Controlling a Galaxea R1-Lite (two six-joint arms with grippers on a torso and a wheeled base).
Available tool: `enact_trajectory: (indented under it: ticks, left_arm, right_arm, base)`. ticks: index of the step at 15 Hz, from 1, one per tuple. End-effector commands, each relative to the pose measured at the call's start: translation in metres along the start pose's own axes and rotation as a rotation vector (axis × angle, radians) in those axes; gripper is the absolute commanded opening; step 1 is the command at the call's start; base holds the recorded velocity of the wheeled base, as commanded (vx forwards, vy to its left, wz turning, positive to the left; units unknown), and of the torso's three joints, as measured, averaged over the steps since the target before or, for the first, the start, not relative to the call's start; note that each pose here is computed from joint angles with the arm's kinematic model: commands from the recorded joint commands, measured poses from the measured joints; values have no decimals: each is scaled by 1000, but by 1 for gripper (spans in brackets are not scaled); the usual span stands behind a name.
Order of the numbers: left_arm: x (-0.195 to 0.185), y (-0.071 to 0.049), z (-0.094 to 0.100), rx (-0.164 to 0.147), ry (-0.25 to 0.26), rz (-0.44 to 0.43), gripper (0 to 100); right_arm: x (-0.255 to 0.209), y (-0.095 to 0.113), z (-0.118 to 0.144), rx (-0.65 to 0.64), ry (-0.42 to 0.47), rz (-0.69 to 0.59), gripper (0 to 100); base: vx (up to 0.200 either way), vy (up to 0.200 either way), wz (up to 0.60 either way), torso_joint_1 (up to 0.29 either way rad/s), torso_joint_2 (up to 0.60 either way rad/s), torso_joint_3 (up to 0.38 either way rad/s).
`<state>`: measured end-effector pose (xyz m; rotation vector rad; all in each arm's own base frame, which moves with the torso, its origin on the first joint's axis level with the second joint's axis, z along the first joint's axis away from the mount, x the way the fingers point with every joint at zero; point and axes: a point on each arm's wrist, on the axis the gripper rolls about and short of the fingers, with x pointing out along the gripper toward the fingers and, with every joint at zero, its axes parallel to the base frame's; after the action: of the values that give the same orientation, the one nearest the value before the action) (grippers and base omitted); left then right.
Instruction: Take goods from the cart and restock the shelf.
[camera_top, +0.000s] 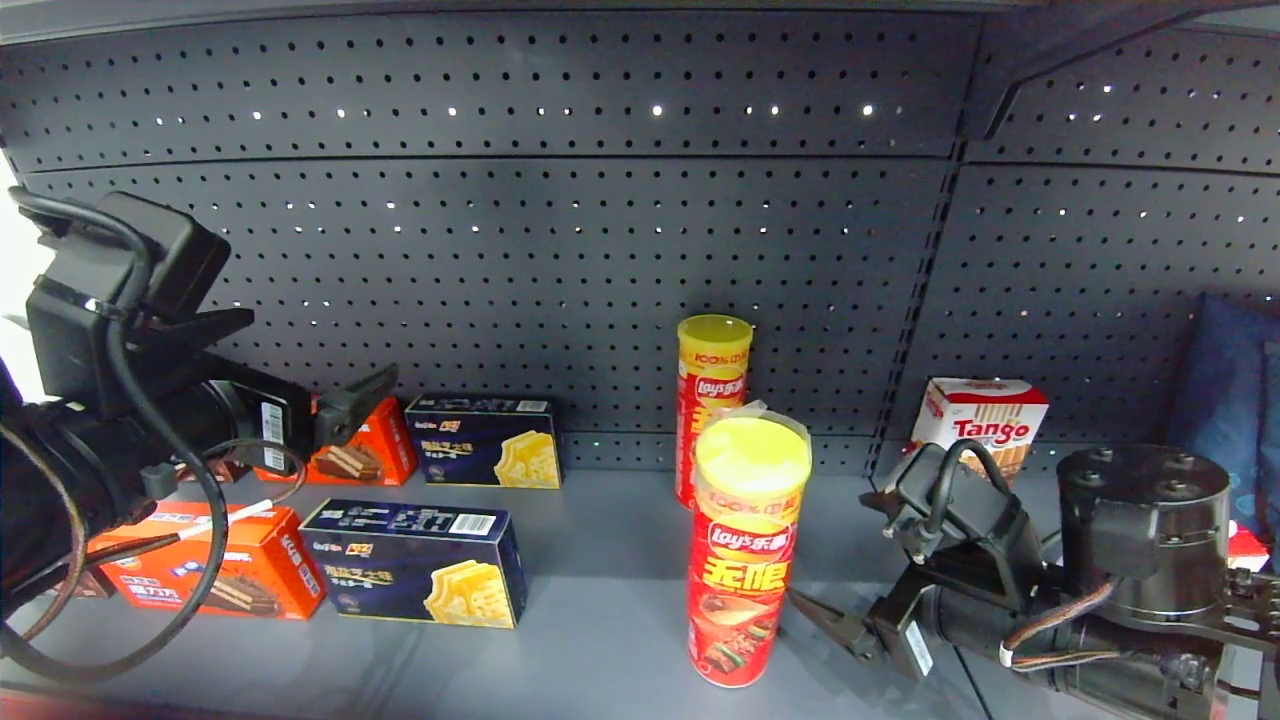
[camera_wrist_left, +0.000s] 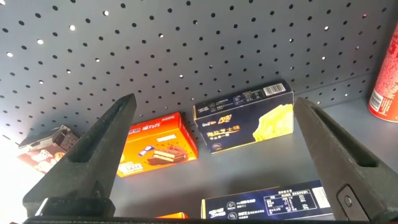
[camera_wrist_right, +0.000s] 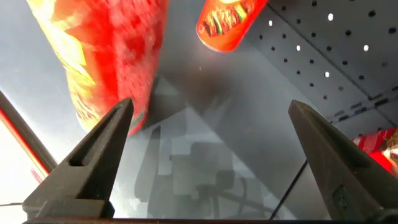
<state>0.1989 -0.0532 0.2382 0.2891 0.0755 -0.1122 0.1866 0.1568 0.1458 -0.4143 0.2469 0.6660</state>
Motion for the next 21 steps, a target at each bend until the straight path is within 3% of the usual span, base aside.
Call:
enact_trajectory:
  ticks: [1, 16, 21]
  left_arm:
    - [0, 0, 0, 0, -1, 1, 100]
    - [0, 0, -1, -2, 5, 0, 100]
    - [-2, -1, -6, 0, 16, -3, 100]
  right_arm:
    - [3, 1, 1, -1, 2, 4, 100]
    - [10, 0, -2, -1, 19, 5, 100]
    - [-2, -3, 6, 8, -42, -21, 100]
  base:
    - [0, 0, 0, 0, 0, 0]
    - [0, 0, 0, 0, 0, 0]
    - [0, 0, 0, 0, 0, 0]
